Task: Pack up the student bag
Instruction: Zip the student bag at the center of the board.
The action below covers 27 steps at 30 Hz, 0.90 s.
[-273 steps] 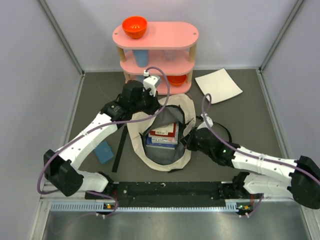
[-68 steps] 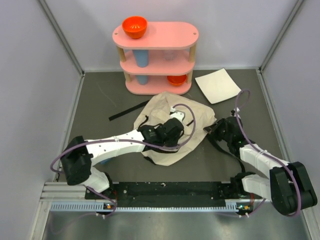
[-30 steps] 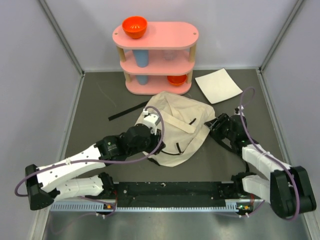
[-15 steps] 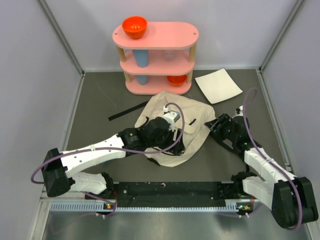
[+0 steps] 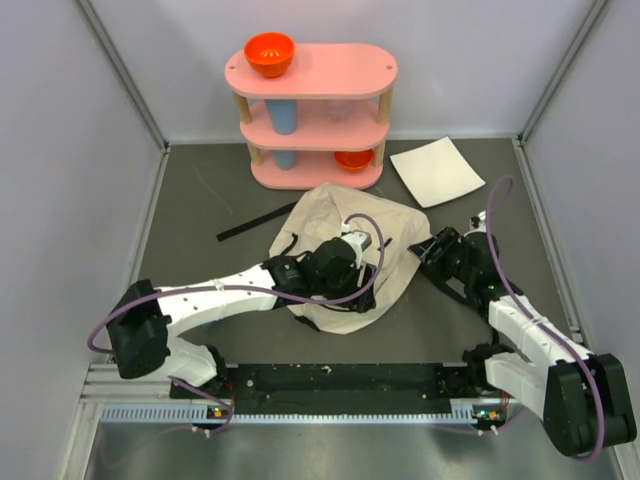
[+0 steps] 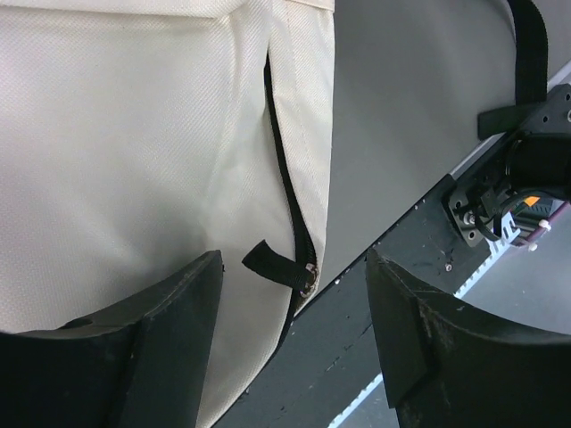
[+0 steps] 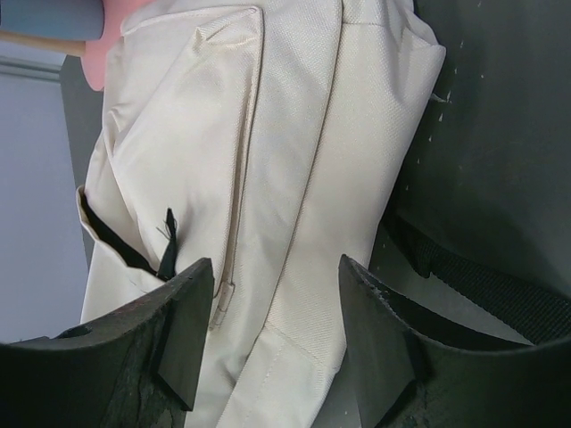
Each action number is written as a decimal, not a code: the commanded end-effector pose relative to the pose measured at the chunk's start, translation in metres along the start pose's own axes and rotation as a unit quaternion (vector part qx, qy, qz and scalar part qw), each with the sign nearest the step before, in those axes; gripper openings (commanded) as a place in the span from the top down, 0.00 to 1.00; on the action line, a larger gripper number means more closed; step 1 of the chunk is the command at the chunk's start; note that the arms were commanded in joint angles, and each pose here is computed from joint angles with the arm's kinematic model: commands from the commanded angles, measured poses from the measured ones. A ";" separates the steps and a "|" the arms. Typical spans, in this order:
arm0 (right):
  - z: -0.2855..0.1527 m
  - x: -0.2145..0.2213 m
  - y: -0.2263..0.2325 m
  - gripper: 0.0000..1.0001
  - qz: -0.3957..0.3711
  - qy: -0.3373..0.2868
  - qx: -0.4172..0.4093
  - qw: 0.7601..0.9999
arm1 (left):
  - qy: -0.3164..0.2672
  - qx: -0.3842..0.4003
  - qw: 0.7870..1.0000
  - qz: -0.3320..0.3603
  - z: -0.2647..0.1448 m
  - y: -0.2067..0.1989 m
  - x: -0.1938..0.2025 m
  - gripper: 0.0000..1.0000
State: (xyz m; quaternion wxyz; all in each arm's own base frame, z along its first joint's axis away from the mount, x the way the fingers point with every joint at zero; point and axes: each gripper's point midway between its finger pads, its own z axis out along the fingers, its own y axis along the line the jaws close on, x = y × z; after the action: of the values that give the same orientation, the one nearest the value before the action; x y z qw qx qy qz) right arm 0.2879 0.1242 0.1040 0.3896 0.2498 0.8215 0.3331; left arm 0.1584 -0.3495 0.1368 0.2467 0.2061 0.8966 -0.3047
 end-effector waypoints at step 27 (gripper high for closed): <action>-0.010 -0.009 0.004 0.16 -0.024 -0.001 0.019 1.000 | -0.038 0.018 0.999 0.002 0.009 -0.010 -0.019 1.00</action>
State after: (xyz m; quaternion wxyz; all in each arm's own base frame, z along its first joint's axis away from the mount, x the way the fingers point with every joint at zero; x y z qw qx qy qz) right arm 0.2857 0.1247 0.1017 0.3837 0.2487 0.8251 0.3318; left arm 0.1634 -0.3658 0.1248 0.2411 0.1983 0.8959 -0.3161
